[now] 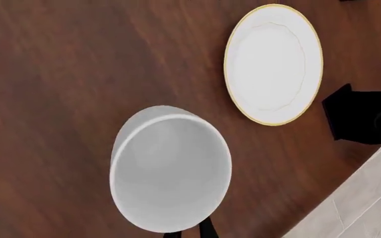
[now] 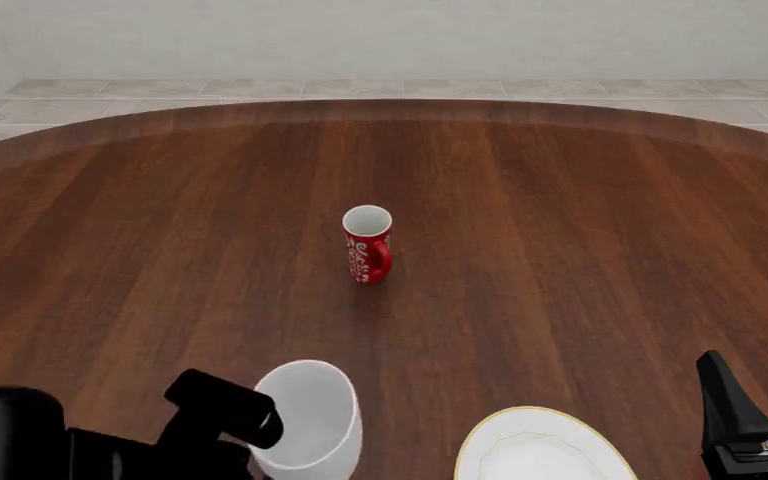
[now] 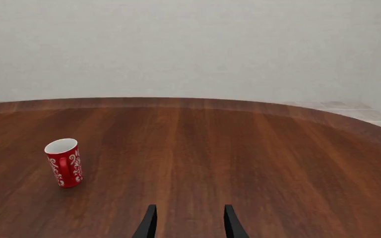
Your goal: Put the white mug on the plate.
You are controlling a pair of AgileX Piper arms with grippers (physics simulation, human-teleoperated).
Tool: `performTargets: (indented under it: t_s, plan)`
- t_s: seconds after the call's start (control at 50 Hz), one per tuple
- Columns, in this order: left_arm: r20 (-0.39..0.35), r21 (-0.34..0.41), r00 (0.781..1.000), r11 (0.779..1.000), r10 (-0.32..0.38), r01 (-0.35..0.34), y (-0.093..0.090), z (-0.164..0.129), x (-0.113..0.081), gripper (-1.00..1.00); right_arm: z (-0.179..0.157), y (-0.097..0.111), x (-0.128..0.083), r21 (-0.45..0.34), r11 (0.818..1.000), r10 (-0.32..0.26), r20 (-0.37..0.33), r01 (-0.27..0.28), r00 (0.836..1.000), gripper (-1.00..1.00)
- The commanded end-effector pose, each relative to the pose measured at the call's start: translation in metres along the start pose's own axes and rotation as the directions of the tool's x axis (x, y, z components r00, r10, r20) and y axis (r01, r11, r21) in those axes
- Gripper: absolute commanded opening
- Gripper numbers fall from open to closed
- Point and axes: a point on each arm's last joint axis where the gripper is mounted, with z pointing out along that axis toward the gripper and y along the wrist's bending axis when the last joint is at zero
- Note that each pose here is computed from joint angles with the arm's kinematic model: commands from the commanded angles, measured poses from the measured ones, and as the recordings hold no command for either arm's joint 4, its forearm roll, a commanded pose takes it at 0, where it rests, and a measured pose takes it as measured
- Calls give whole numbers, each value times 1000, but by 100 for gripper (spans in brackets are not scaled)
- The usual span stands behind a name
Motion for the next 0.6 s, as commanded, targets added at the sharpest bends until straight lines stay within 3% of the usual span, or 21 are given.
performTargets:
  t_s: [0.02,0.32,0.6]
  plan:
    - [-24,28,998,997,66,-65,-32,14,-12,-100,0,0,0,3,1000,-2,-1,2,1000,100]
    - [-52,53,988,989,142,-139,-68,25,-20,-100,0,0,0,3,1000,-2,-1,2,1000,100]
    - [-69,57,985,986,161,-157,-81,34,-21,-100,0,0,0,2,1000,-2,-1,2,1000,100]
